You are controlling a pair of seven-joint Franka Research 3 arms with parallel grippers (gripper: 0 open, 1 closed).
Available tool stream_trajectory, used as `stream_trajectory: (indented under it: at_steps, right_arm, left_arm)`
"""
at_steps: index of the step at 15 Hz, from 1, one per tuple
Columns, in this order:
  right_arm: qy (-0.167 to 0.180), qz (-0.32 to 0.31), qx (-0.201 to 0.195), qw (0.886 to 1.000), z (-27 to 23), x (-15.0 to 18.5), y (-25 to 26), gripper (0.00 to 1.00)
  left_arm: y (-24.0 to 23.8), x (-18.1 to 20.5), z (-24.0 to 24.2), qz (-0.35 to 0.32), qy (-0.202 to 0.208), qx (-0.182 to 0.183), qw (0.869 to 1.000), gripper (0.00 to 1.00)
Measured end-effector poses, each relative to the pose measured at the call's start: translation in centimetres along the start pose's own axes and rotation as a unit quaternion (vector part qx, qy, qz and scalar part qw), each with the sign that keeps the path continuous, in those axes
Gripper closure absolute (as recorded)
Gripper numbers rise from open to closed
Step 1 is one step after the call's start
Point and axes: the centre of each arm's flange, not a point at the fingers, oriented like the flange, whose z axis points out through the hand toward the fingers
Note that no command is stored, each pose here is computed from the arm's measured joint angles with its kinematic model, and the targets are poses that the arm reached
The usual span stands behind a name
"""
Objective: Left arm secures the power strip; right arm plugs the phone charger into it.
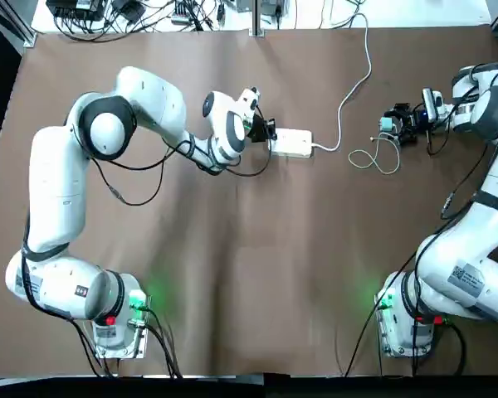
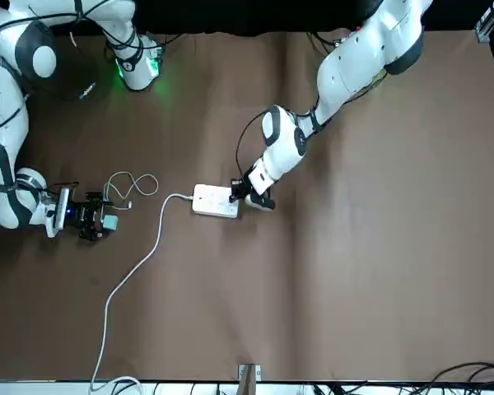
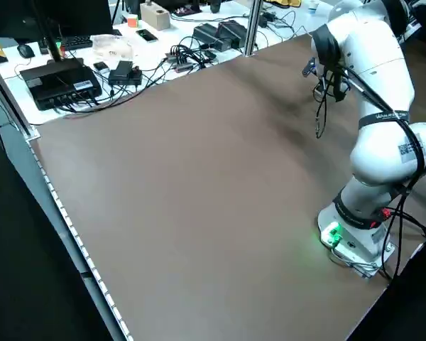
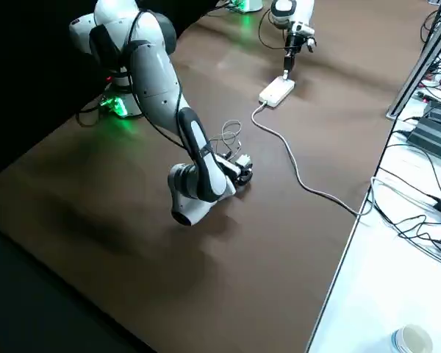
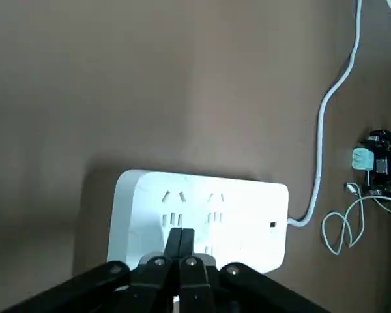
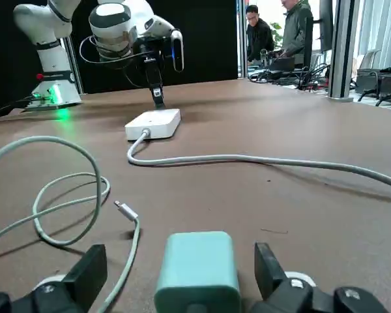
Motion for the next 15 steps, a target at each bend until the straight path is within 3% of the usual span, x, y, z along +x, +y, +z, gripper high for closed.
stream_trajectory:
  at_steps: [15]
  right_arm:
    - [0.003, -0.003, -0.001, 1.000, 0.2, -0.8, 0.3, 0.01]
  left_arm:
    - [0.1, -1.3, 0.5, 0.005, -0.010, 0.003, 1.000, 0.99]
